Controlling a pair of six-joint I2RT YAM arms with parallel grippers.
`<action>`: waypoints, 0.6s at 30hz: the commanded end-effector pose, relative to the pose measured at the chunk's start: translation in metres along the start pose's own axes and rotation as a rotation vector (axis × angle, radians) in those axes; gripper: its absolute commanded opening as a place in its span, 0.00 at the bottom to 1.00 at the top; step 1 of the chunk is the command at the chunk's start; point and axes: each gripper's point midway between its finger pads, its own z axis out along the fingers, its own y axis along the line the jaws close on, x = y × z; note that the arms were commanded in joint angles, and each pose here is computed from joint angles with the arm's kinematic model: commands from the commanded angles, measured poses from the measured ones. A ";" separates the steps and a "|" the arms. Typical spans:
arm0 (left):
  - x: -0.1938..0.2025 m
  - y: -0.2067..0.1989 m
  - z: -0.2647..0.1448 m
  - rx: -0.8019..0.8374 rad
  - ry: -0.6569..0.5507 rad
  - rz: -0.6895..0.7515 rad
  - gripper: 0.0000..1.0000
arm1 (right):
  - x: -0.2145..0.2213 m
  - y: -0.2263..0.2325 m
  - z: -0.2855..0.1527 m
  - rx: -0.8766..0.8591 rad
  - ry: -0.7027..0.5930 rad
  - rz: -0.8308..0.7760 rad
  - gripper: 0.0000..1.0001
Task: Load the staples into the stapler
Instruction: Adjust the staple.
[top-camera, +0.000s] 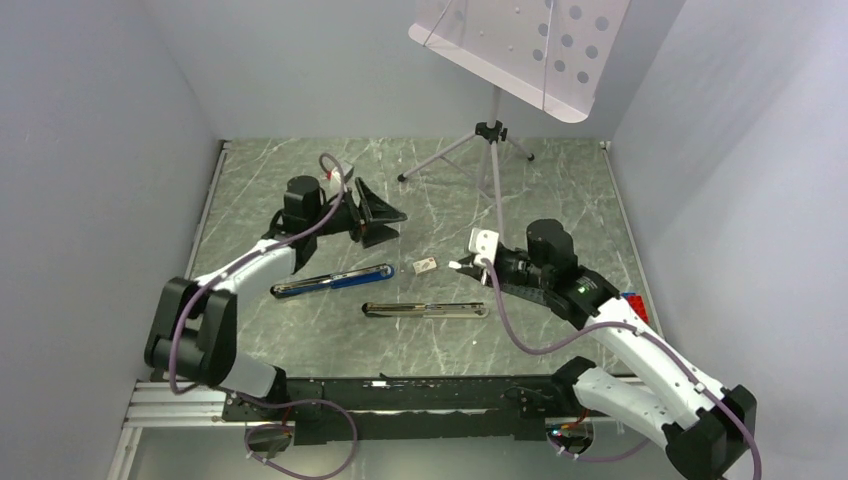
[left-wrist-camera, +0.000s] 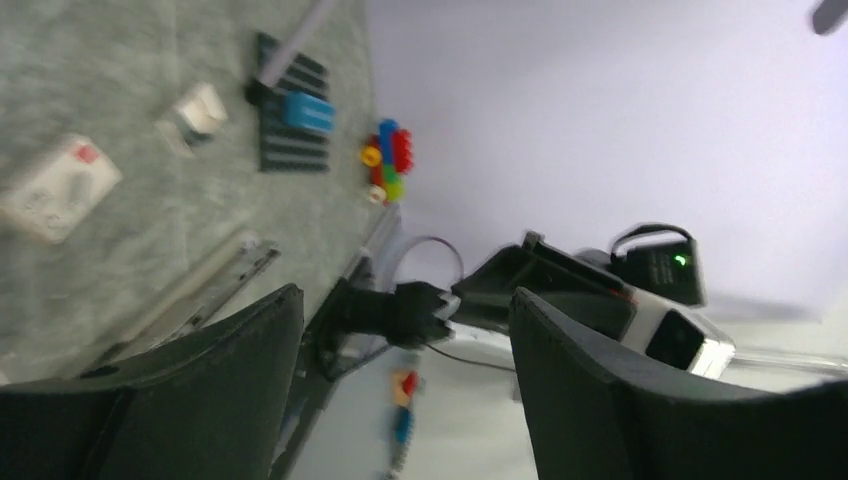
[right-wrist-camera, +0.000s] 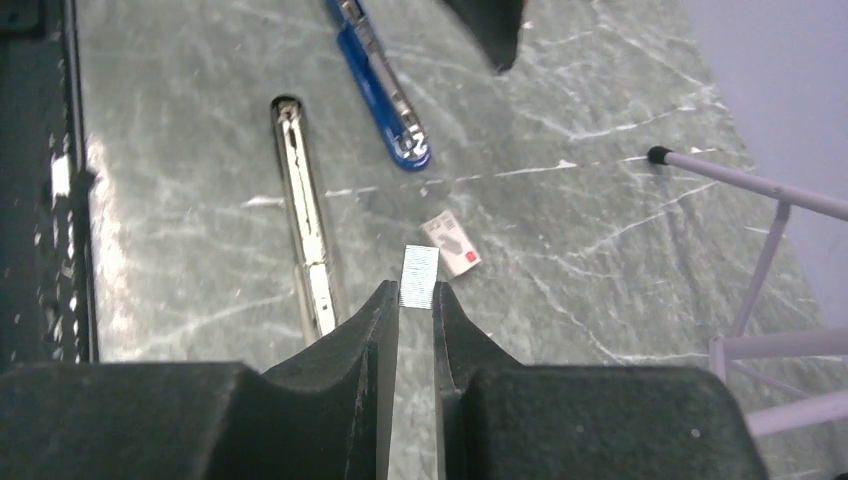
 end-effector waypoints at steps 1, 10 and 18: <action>-0.025 0.006 -0.029 -0.265 -0.146 0.331 0.80 | 0.033 0.033 -0.013 -0.141 0.087 -0.120 0.11; -0.044 -0.015 -0.084 -0.348 -0.407 0.695 0.99 | 0.075 0.048 -0.001 -0.220 0.157 -0.158 0.11; -0.052 0.004 -0.101 -0.407 -0.483 0.741 0.99 | 0.091 0.055 0.019 -0.244 0.197 -0.150 0.11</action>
